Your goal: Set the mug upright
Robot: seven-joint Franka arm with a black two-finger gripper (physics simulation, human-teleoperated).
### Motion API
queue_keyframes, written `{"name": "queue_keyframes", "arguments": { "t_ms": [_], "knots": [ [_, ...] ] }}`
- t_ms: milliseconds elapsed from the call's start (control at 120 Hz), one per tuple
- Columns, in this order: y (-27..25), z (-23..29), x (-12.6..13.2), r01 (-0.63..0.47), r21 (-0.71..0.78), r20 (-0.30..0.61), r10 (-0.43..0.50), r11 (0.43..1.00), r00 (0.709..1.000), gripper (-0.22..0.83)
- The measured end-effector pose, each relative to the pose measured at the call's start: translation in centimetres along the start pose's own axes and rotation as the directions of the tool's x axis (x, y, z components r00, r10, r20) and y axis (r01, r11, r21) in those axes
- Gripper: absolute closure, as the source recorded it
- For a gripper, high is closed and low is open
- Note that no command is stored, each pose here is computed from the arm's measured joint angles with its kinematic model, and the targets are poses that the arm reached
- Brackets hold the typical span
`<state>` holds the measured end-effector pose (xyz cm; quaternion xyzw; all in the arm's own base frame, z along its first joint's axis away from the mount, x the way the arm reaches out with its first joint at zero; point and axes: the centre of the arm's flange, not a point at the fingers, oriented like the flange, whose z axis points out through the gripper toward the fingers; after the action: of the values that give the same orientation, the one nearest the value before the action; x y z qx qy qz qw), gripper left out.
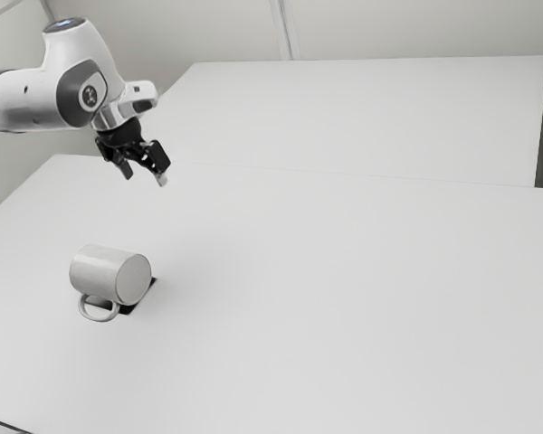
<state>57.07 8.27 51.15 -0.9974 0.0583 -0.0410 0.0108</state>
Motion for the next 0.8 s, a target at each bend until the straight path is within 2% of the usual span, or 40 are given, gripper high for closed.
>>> {"name": "queue_keyframes", "arguments": {
  "t_ms": [158, 275, 425, 625, 800],
  "knots": [
    [-2.5, 0.5, -2.4, 0.032, -0.025, -0.011, -0.032, 0.999, 0.999, 0.00],
    [-5.0, 2.2, -3.2, 0.070, -0.126, -0.006, -0.071, 0.990, 0.997, 0.00],
    [-8.8, 3.9, -4.7, 0.070, -0.198, 0.015, -0.069, 0.978, 0.998, 0.00],
    [-17.2, 6.2, -9.3, 0.120, -0.232, 0.060, -0.109, 0.965, 0.992, 0.00],
    [-19.9, 8.3, -10.9, 0.081, -0.264, 0.096, -0.058, 0.961, 0.994, 0.00]
  ]
}}
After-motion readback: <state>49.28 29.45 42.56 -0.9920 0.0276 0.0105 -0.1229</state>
